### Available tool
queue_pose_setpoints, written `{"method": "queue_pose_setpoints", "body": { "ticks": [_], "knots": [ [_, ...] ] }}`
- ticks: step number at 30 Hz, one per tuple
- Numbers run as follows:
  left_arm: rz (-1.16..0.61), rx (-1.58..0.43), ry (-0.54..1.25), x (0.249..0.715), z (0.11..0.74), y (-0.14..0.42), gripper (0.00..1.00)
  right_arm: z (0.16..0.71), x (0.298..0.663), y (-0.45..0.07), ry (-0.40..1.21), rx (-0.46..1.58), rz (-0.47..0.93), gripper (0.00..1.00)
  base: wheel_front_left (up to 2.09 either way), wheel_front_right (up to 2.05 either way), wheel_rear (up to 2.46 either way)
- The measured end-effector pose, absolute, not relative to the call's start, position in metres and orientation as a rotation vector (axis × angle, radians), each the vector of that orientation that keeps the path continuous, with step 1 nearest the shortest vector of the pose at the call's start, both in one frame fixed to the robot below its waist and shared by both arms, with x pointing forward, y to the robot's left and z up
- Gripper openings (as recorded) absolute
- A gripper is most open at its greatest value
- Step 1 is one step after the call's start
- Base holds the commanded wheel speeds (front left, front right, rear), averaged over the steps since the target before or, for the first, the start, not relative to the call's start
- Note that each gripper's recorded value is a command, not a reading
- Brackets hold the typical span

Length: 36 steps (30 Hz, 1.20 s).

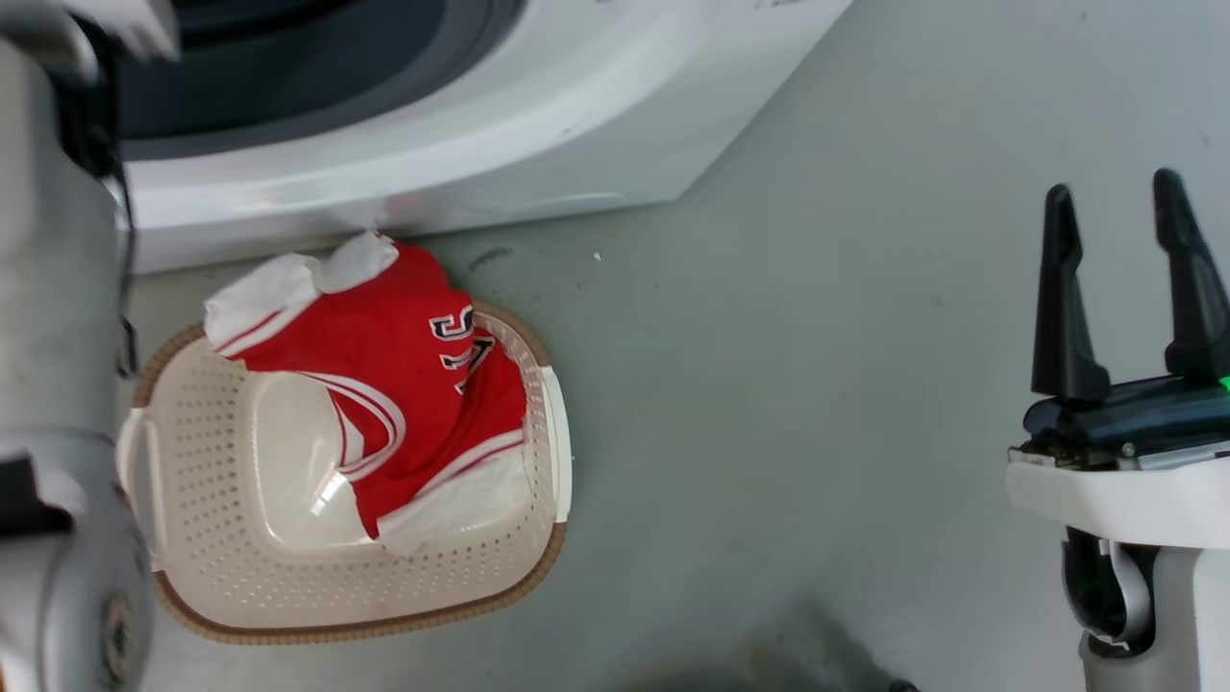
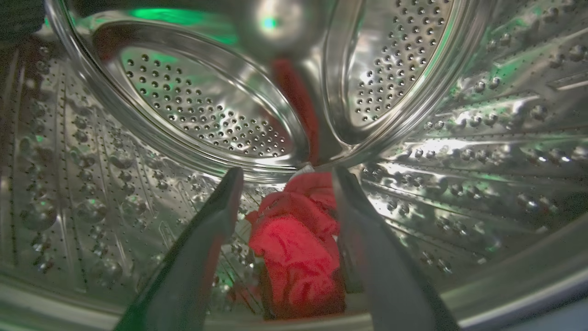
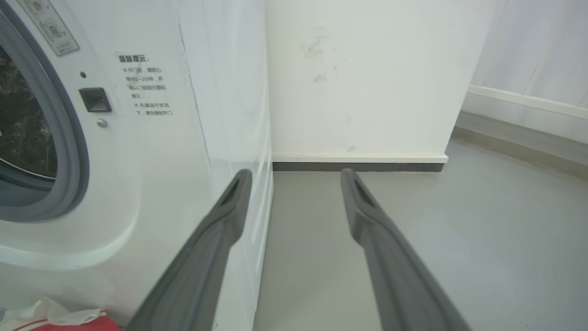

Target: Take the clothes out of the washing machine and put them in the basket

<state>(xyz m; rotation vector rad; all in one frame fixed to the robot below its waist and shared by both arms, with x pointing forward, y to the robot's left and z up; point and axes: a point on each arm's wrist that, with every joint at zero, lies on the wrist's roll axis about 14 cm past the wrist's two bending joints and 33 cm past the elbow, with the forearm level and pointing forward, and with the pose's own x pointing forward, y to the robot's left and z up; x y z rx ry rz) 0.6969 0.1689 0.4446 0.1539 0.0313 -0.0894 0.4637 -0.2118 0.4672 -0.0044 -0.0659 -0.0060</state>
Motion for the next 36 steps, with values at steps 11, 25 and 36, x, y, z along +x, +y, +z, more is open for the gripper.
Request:
{"method": "queue_pose_setpoints", "body": {
  "ticks": [11,25,36],
  "knots": [
    [-0.064,0.157,0.291,0.754,0.383,0.176,1.00,0.434,0.480,-0.222,-0.018,-0.007,-0.028,1.00,0.00,0.00,0.00],
    [-0.030,0.119,0.705,0.767,0.303,0.183,1.00,0.401,0.491,-0.225,0.028,0.003,-0.035,1.00,0.00,0.00,0.00],
    [-0.028,0.170,0.790,0.768,0.283,0.182,1.00,0.392,0.489,-0.226,0.052,0.014,-0.036,1.00,0.00,0.00,0.00]
  ]
}}
